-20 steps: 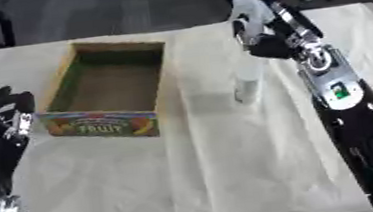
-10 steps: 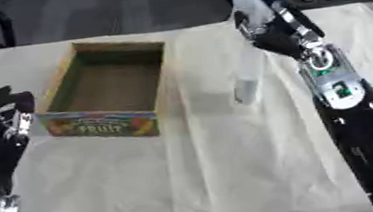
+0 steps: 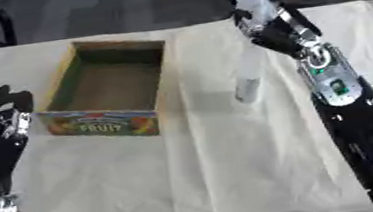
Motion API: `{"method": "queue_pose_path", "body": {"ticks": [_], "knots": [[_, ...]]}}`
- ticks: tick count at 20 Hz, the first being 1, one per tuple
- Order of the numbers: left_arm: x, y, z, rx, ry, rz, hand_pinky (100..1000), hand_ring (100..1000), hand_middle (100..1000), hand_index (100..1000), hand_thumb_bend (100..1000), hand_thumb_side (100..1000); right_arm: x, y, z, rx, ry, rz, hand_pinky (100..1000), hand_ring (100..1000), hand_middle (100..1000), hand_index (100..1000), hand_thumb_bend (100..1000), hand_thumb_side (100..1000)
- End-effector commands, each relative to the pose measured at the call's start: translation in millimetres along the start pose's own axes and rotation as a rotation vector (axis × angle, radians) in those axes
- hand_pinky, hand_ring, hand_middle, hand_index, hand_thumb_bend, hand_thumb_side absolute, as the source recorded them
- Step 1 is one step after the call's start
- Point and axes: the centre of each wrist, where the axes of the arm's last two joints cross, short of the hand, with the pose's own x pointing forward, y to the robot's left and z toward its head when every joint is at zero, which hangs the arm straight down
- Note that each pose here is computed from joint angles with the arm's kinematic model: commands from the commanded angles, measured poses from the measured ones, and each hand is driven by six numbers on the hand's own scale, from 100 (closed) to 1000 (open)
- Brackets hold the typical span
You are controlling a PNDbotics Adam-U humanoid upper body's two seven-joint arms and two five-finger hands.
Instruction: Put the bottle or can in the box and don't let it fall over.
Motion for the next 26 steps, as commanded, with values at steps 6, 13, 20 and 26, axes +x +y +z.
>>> {"method": "queue_pose_path", "body": {"ticks": [6,13,20,26], "knots": [[7.6,-0.1,-3.9,-0.006,-0.031,0.004,648,633,681,814,545,607,1.4,-12.5,-4.6,-0.007,-0.01,0.055,939,1000,1000,1000,100,537],[8.1,-0.4,-4.3,-0.006,-0.033,0.005,649,632,681,814,547,607,1.7,-13.8,-6.8,-0.014,-0.011,0.061,932,1000,1000,1000,100,540],[8.0,-0.5,-4.3,-0.006,-0.032,0.005,649,632,680,814,547,607,5.4,-17.1,-9.3,-0.027,-0.018,0.061,925,1000,1000,1000,100,534],[7.8,-0.4,-4.2,-0.006,-0.032,0.005,649,631,680,814,548,607,9.6,-19.8,-11.4,-0.031,-0.033,0.061,923,1000,1000,1000,100,527]]}}
